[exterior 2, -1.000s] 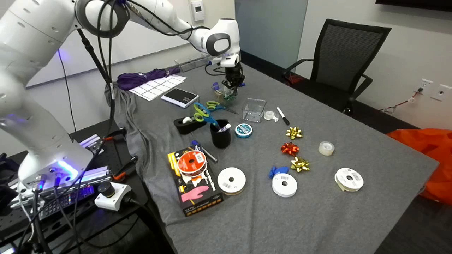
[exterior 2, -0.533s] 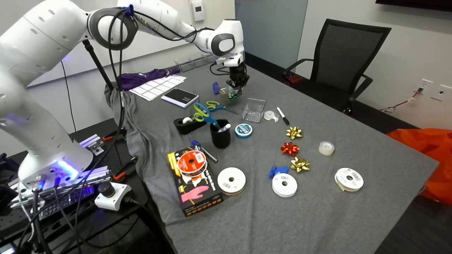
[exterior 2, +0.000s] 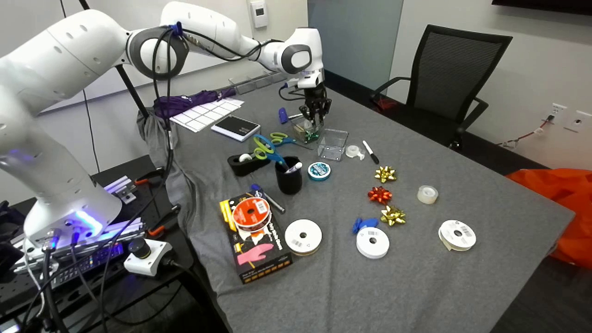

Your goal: Move the clear container in front backwards.

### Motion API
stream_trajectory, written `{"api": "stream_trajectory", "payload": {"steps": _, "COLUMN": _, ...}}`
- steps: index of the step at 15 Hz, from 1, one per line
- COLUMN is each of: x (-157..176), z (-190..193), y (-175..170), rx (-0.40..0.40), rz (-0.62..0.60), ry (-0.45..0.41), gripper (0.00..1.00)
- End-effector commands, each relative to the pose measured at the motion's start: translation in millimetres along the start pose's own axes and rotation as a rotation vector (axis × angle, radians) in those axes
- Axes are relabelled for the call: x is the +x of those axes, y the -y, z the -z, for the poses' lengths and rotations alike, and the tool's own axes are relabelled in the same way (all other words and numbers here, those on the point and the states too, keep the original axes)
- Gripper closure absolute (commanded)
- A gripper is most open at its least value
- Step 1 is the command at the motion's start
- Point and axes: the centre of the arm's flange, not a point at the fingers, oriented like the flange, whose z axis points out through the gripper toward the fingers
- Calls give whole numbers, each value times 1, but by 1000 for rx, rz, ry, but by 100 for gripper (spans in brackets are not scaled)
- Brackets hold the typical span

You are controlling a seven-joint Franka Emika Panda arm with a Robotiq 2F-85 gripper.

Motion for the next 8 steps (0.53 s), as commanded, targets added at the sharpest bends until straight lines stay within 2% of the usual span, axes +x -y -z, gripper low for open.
{"api": "stream_trajectory", "payload": {"steps": 1, "x": 2, "z": 3, "y": 20, "rx": -15, "rz": 15, "ry": -10, "gripper": 32}}
{"api": "stream_trajectory", "payload": {"steps": 6, "x": 7, "z": 40, "y": 13, "rx": 23, "rz": 43, "ry": 65, "gripper": 1}}
{"api": "stream_trajectory", "payload": {"steps": 8, "x": 8, "z": 54, "y": 12, "rx": 36, "rz": 60, "ry": 93, "gripper": 0}}
